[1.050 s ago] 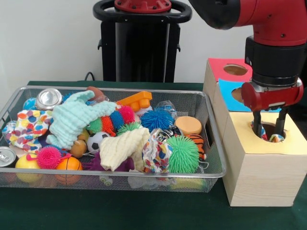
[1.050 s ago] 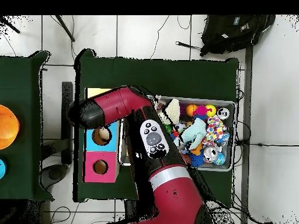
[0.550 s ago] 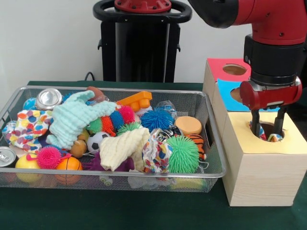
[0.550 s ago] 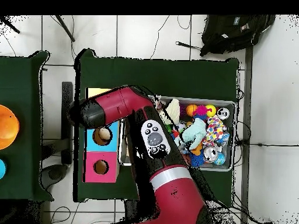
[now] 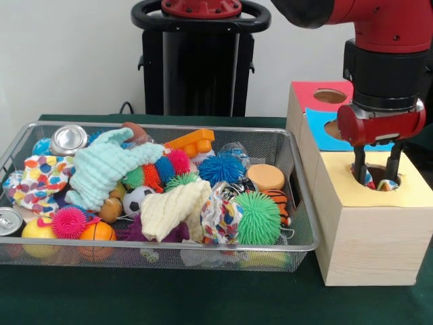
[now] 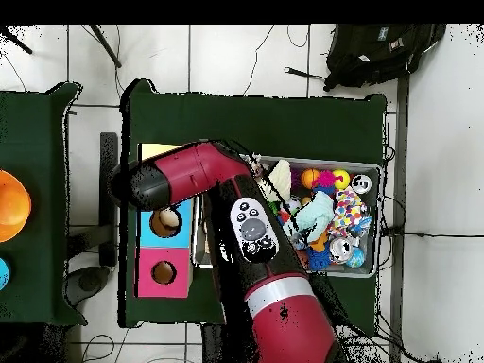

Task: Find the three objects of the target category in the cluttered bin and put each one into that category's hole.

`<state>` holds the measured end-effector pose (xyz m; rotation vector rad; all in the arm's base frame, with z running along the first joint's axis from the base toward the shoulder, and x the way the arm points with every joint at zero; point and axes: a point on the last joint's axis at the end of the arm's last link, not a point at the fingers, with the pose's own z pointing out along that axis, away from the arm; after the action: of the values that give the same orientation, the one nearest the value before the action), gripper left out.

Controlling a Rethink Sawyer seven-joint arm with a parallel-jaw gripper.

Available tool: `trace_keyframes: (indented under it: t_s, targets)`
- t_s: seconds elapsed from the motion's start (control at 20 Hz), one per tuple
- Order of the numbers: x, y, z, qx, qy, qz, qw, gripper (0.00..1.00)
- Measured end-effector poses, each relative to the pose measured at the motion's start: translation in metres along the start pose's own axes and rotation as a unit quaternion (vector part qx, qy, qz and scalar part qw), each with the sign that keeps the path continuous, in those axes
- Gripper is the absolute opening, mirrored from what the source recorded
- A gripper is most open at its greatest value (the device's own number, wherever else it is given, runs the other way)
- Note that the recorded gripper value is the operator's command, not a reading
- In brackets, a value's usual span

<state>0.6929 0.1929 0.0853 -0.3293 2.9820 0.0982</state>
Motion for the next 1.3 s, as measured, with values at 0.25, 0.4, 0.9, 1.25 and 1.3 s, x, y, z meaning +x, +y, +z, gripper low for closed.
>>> trace_keyframes:
  t_s: [0.25, 0.4, 0.9, 1.25, 1.3]
  targets:
    - [0.000, -0.002, -0.004, -0.002, 0.005, 0.005, 1.0000, 1.00]
    - [0.000, -0.003, -0.004, -0.003, 0.006, 0.006, 1.0000, 1.00]
    - [-0.002, -0.011, -0.033, -0.004, 0.031, 0.023, 0.9993, 0.00]
    - [-0.009, -0.015, -0.065, 0.003, 0.037, 0.029, 0.9989, 0.00]
    - [-0.011, -0.014, -0.069, 0.003, 0.035, 0.029, 0.9990, 0.00]
